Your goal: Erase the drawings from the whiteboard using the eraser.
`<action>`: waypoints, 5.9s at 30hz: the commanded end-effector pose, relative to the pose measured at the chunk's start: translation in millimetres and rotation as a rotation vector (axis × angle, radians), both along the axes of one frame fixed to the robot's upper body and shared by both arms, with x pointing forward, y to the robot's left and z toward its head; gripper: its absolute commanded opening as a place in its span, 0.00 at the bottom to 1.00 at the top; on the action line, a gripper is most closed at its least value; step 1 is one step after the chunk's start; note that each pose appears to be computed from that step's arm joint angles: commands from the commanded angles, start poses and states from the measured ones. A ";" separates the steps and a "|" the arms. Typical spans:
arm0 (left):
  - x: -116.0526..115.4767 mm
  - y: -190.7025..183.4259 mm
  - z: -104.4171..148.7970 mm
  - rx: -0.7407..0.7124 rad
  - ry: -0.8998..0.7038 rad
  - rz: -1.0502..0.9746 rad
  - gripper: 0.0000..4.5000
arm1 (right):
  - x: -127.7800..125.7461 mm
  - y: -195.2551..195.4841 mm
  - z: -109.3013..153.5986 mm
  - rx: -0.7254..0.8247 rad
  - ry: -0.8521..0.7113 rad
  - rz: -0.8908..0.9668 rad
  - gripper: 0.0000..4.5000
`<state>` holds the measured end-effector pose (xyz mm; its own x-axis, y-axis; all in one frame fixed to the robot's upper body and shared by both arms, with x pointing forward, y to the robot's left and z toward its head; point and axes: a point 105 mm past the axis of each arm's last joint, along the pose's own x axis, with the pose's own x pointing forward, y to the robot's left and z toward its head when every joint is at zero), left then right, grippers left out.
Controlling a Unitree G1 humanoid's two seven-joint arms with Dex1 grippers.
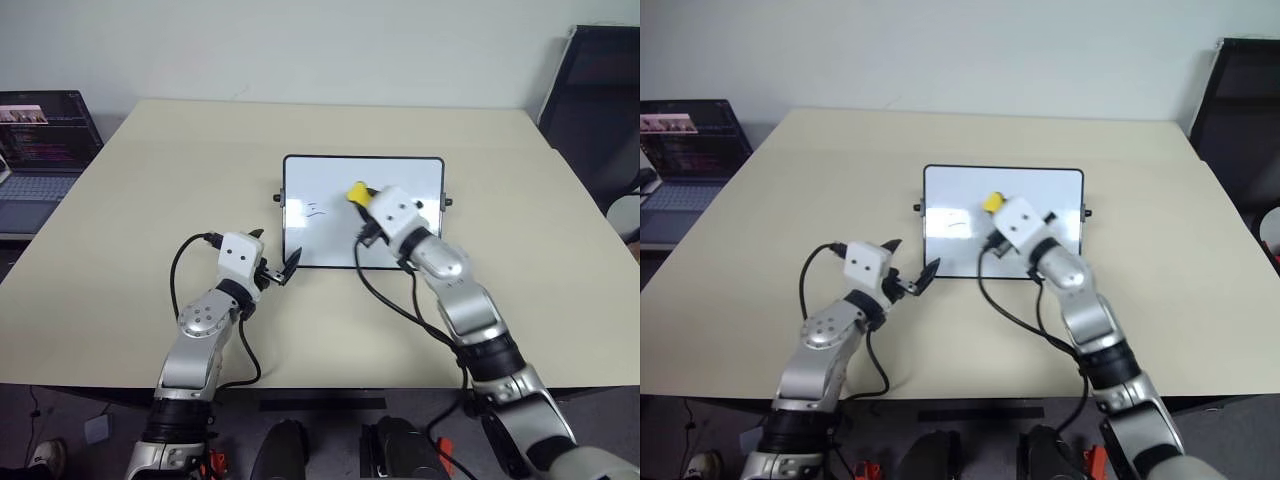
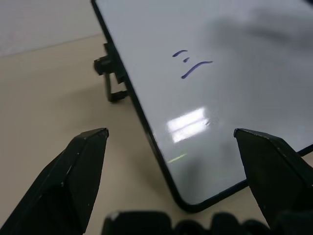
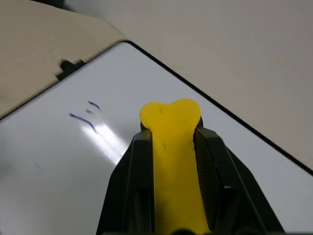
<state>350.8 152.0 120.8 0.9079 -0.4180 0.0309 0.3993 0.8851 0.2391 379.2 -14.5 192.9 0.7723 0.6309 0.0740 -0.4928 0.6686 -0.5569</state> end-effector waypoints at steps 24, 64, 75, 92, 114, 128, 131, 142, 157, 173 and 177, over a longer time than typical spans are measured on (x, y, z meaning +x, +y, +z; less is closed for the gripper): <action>3.7 -5.7 28.1 -0.010 -0.089 -0.010 1.00 | 37.2 41.4 -39.0 -0.351 0.125 0.032 0.19; 2.3 -5.4 25.9 -0.011 -0.091 -0.013 1.00 | 9.1 38.3 -72.2 -0.405 0.200 0.117 0.19; 4.8 -8.4 24.2 -0.015 -0.086 -0.025 1.00 | 44.6 23.5 -6.0 -0.208 0.002 -0.076 0.19; 2.5 -3.8 22.2 -0.016 -0.084 -0.007 1.00 | 25.2 43.1 -43.8 -0.352 0.198 0.075 0.19; 2.0 -7.3 24.0 -0.013 -0.082 -0.020 1.00 | 30.4 45.0 -46.3 -0.385 0.170 0.072 0.19; 4.0 -9.0 21.9 -0.011 -0.079 -0.032 1.00 | 56.9 22.6 -1.6 -0.255 0.009 -0.114 0.19; 3.9 -9.6 21.9 -0.011 -0.079 -0.035 1.00 | 59.7 20.1 4.9 -0.227 -0.014 -0.134 0.19; 4.4 -13.5 24.1 -0.011 -0.084 -0.051 1.00 | 45.5 31.6 6.2 -0.112 0.001 -0.066 0.19; -8.6 -35.0 34.6 -0.074 -0.106 -0.172 1.00 | -5.2 -56.8 -4.1 0.040 0.117 -0.097 0.19; -6.7 -34.8 34.7 -0.088 -0.094 -0.166 1.00 | -24.3 -65.9 -29.0 0.070 0.210 -0.210 0.19; -5.5 -49.4 38.2 -0.081 -0.099 -0.240 1.00 | -20.2 -87.2 -23.5 0.063 0.182 -0.291 0.19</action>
